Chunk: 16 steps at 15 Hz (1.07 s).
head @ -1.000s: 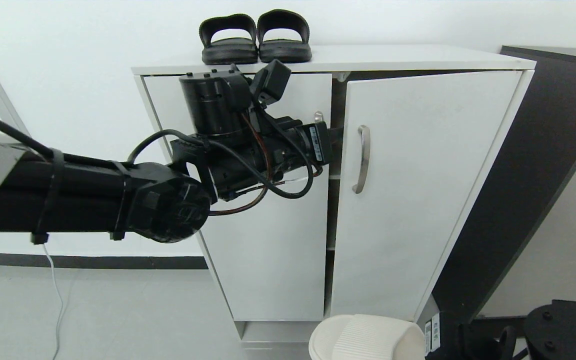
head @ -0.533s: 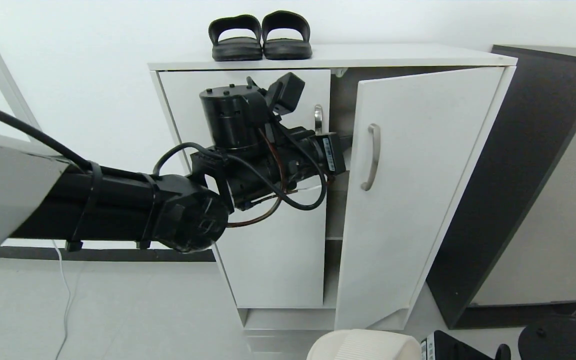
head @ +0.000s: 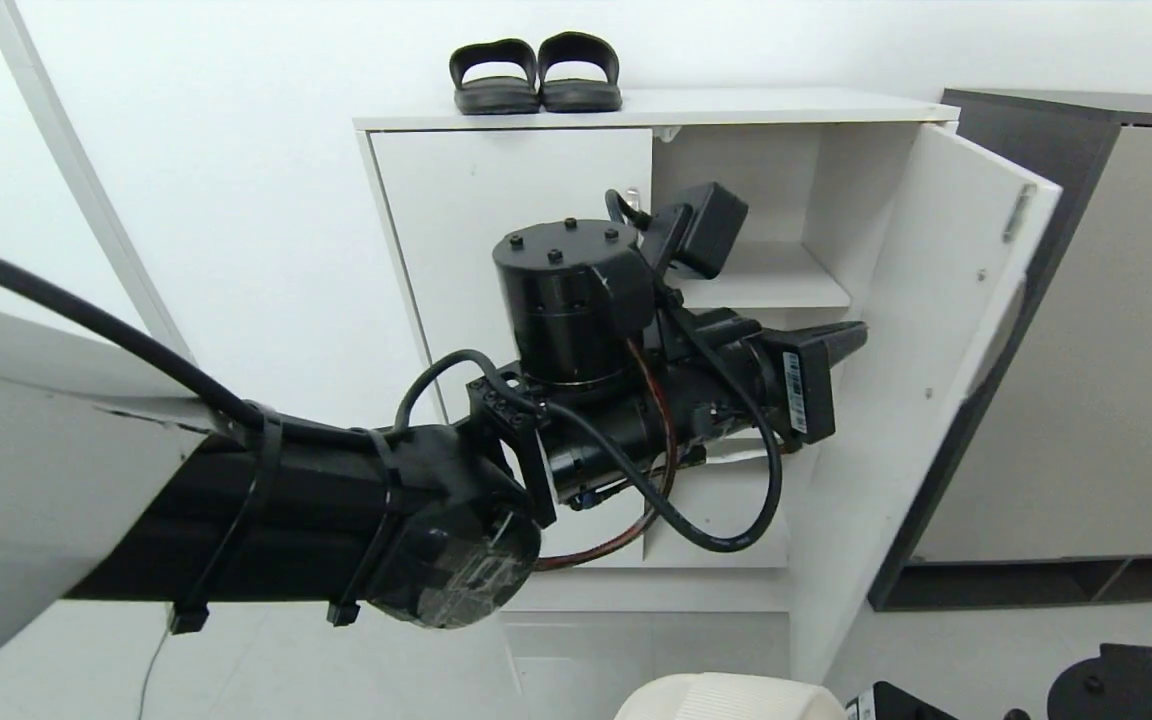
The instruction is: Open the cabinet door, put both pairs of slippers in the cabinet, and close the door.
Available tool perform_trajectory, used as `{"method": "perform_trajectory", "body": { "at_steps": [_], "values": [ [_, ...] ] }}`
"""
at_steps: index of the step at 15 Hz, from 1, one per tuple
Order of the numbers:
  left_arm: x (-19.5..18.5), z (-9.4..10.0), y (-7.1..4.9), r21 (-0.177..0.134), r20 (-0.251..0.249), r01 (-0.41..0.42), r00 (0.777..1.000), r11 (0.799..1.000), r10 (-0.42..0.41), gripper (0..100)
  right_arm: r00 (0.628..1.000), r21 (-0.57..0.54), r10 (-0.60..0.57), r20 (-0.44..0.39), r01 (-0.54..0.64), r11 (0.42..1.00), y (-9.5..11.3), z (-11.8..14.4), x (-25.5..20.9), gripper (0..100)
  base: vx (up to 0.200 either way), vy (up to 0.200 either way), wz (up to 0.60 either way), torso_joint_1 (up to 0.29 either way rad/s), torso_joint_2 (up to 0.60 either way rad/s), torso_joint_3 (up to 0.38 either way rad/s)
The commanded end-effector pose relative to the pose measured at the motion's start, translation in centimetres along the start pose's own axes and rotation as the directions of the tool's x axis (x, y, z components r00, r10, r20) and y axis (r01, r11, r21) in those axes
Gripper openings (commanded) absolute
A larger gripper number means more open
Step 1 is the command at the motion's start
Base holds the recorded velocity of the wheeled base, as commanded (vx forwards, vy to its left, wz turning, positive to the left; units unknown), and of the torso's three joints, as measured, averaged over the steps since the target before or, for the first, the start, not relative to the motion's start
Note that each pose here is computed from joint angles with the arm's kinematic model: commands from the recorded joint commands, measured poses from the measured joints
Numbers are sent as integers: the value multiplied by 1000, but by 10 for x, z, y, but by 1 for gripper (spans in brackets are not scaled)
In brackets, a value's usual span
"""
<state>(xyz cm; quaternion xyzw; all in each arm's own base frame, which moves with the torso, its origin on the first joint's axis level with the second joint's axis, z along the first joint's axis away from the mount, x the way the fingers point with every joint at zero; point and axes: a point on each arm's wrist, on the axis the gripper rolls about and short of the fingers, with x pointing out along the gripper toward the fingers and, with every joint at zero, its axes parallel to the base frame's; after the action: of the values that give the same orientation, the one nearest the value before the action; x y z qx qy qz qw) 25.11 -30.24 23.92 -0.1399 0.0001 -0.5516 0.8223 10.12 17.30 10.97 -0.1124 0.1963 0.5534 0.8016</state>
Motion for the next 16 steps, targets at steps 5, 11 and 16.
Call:
{"method": "perform_trajectory", "body": {
  "at_steps": [5,11,16],
  "values": [
    [-61,47,35,40,105,-185,978,982,181,0,987,55,-153,44,151,987,-26,13,5,0,0,0,0,0,0,0],
    [-221,75,-28,118,104,-600,800,791,591,0,665,350,-743,72,681,643,-91,68,53,0,0,0,0,0,0,0],
    [-331,48,-70,129,156,-913,405,388,901,0,501,400,-865,24,788,468,-126,71,66,0,0,0,0,0,0,0]
  ]
}}
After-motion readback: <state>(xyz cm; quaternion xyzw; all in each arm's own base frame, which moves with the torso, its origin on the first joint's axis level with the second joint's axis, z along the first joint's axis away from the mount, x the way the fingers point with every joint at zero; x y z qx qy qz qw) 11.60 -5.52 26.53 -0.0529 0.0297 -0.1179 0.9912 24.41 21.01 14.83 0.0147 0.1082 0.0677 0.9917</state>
